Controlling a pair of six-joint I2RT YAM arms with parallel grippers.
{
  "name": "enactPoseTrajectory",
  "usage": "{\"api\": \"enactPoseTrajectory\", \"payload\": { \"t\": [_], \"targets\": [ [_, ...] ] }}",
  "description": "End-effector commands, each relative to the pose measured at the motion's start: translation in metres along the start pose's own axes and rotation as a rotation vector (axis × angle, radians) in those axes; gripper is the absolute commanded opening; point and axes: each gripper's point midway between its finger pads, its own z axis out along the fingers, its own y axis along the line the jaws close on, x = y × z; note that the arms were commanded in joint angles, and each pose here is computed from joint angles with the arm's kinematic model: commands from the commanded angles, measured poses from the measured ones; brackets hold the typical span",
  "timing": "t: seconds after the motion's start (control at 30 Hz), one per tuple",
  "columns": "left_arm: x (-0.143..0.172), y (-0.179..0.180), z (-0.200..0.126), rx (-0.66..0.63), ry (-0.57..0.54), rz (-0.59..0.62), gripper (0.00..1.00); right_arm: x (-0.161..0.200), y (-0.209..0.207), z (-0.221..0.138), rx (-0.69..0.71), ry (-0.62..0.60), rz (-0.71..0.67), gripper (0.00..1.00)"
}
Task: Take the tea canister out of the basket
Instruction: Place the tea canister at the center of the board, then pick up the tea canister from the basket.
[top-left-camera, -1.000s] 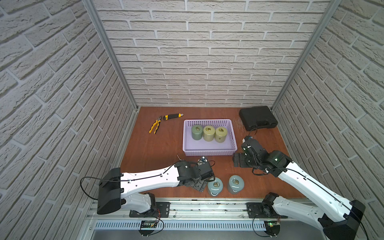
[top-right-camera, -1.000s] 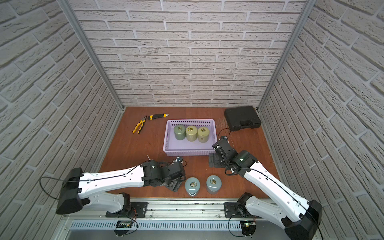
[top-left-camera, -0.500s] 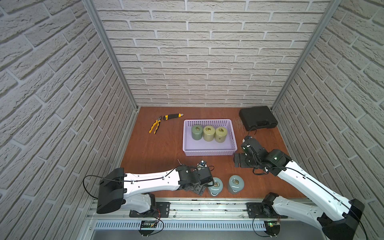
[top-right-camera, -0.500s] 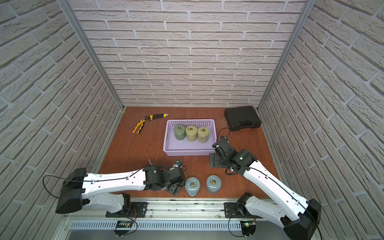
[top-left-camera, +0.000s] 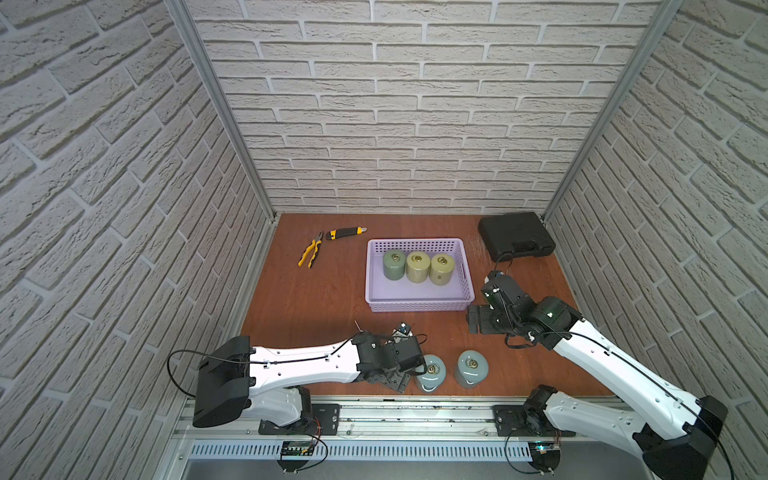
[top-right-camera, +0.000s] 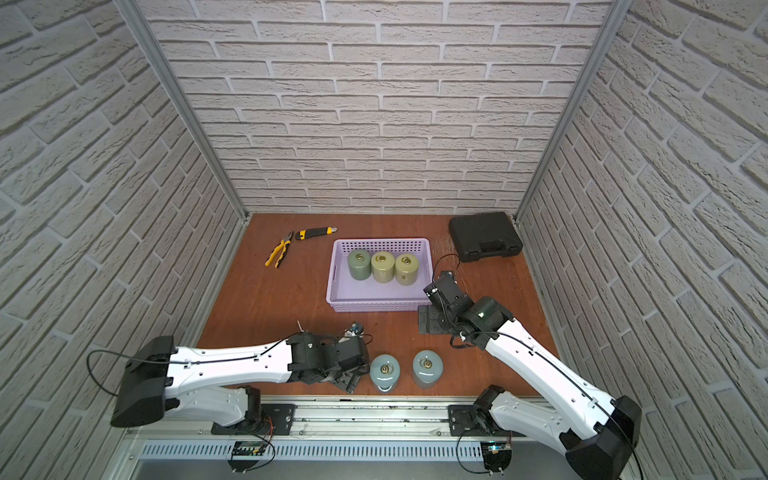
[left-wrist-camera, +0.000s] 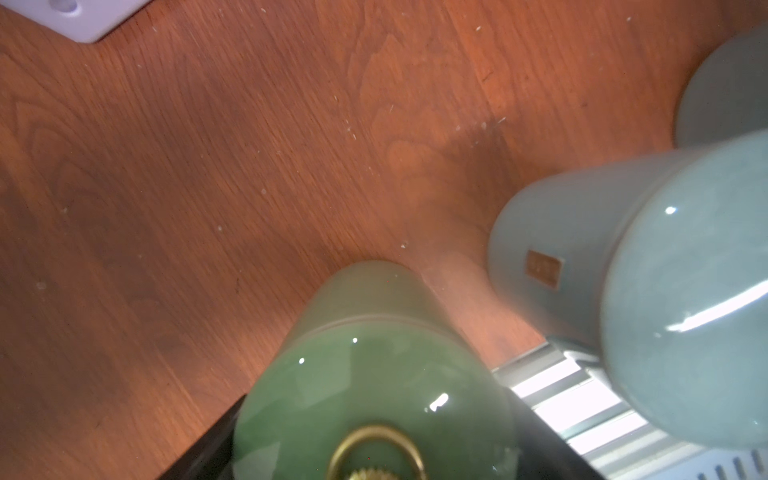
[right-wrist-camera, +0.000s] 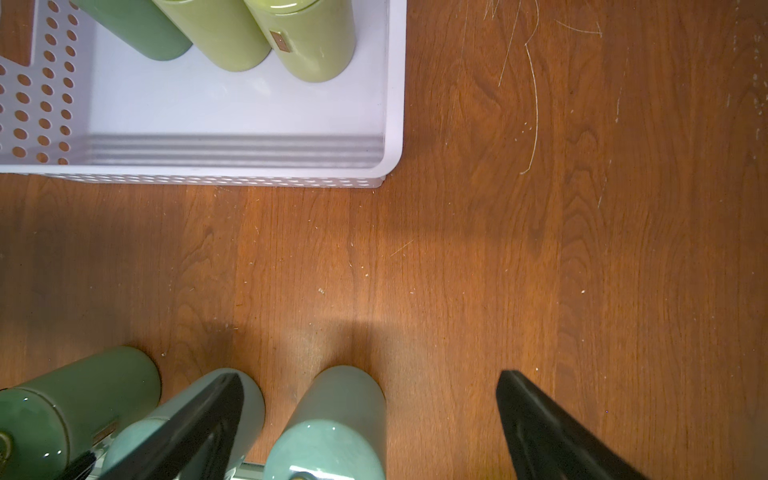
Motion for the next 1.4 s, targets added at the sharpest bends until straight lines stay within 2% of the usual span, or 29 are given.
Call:
{"api": "enactPoseTrajectory", "payload": {
  "t": [0.0,0.03,0.43,0.73,0.9,1.17,1.37],
  "targets": [
    [-0.005,-0.003,-0.006,0.023,-0.032,-0.02,0.93,-0.012,0.003,-0.005,-0.015,-0.027,-0.008,1.0],
    [-0.005,-0.002,-0.007,0.02,-0.032,-0.022,0.98,-0.014,0.005,-0.005,-0.022,-0.027,-0.015,1.0],
    [-0.014,0.013,-0.04,-0.004,-0.069,-0.111,0.98,-0.049,0.03,0.009,-0.128,-0.016,-0.117,1.0],
    [-0.03,0.043,-0.073,0.008,-0.156,-0.24,0.98,-0.079,0.046,0.032,-0.174,0.005,-0.285,0.99],
    [-0.042,0.065,-0.083,-0.012,-0.205,-0.302,0.98,-0.092,0.049,0.044,-0.187,0.013,-0.33,0.99],
    [-0.069,0.084,-0.092,-0.081,-0.284,-0.278,0.98,-0.11,0.054,0.057,-0.217,0.009,-0.358,0.99],
    [-0.08,0.092,-0.092,-0.101,-0.304,-0.292,0.98,-0.125,0.056,0.07,-0.219,0.0,-0.381,0.98]
  ]
}}
